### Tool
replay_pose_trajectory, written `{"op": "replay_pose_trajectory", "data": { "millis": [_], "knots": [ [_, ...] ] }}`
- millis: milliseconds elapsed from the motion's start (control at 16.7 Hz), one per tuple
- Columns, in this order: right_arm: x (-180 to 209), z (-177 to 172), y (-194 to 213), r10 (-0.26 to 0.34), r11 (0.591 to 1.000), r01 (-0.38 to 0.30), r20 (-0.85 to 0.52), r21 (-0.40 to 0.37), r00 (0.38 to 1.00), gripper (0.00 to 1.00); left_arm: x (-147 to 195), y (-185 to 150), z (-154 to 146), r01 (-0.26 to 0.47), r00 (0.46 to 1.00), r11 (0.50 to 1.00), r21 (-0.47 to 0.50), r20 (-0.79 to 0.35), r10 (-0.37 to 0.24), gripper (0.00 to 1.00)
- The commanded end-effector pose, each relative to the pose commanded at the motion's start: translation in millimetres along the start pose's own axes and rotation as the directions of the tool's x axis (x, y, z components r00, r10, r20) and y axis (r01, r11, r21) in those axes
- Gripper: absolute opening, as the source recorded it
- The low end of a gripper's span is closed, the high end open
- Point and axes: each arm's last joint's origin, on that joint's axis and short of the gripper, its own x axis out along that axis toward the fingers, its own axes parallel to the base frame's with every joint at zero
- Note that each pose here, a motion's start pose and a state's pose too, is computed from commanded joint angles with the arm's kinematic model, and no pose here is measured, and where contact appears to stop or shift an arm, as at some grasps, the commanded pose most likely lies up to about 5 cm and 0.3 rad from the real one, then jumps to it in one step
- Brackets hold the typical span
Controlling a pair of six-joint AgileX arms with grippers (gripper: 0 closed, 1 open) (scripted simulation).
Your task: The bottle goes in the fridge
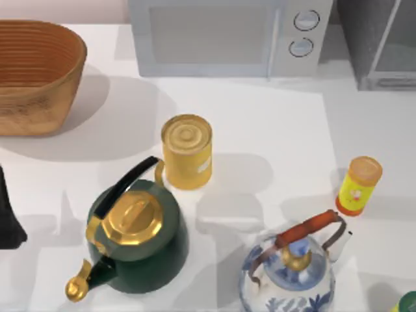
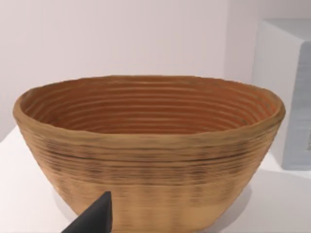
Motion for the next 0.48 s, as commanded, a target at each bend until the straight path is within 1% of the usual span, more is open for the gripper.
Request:
{"op": "replay_pose_trajectory", "data": {
  "millis": [120, 180, 480],
  "knots": [
    [0.0, 0.0, 0.0, 0.0, 1.0, 0.0, 0.0, 0.0, 1.0, 0.98, 0.0, 0.0, 0.0, 0.0, 1.0, 1.0, 0.0, 0.0, 0.0, 1.0],
    [0.0, 0.0, 0.0, 0.0, 1.0, 0.0, 0.0, 0.0, 1.0, 1.0, 0.0, 0.0, 0.0, 0.0, 1.0, 1.0, 0.0, 0.0, 0.0, 1.0],
    [0.0, 0.0, 0.0, 0.0, 1.0, 0.0, 0.0, 0.0, 1.0, 1.0, 0.0, 0.0, 0.0, 0.0, 1.0, 1.0, 0.0, 0.0, 0.0, 1.0]
  ]
}}
